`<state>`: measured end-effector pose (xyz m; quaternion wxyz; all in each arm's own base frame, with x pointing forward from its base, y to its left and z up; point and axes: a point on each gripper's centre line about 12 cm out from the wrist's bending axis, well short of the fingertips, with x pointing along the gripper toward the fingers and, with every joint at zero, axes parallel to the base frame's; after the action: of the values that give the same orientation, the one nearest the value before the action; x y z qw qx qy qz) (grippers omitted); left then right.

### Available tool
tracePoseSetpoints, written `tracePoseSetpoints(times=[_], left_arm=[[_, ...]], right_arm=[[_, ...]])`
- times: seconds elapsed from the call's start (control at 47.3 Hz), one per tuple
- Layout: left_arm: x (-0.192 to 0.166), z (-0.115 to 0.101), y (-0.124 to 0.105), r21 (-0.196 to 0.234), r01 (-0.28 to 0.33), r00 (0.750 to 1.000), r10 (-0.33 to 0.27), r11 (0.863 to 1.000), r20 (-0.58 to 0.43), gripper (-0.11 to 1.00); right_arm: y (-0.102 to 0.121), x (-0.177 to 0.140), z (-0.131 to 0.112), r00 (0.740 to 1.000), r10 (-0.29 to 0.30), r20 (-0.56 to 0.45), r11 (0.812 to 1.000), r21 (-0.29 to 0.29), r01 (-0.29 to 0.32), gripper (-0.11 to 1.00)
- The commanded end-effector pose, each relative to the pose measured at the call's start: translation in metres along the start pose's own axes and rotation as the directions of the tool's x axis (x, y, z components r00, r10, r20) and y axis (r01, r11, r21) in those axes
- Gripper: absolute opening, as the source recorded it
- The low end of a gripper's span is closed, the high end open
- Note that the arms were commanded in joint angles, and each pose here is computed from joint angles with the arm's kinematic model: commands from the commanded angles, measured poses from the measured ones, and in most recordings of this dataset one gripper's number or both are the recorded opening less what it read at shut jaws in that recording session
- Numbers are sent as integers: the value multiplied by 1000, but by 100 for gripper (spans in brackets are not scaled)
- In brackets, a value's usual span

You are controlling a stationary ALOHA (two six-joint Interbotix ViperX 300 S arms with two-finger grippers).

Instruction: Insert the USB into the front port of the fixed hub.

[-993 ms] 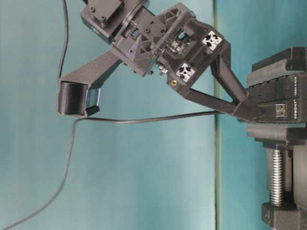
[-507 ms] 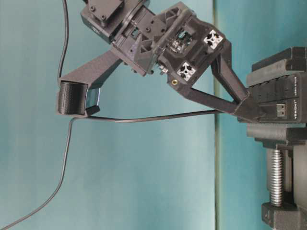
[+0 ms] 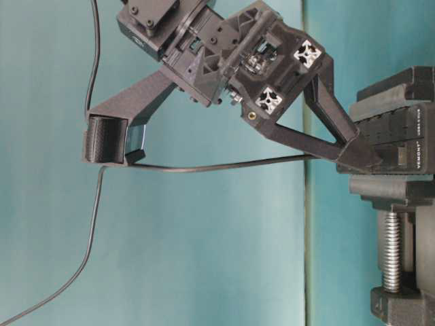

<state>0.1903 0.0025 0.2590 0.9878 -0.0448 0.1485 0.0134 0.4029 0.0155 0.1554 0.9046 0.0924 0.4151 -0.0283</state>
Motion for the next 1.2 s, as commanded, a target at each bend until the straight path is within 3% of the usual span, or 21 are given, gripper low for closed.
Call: tracePoseSetpoints(times=[0.0, 1.184], left_arm=[[0, 4, 0, 1, -1, 1000, 1, 1000, 11, 0], [0, 5, 0, 1, -1, 1000, 1, 1000, 14, 0]], right_arm=[[5, -2, 1, 1000, 10, 6, 1000, 6, -10, 5], [18, 9, -12, 999, 26, -43, 1000, 18, -26, 5]])
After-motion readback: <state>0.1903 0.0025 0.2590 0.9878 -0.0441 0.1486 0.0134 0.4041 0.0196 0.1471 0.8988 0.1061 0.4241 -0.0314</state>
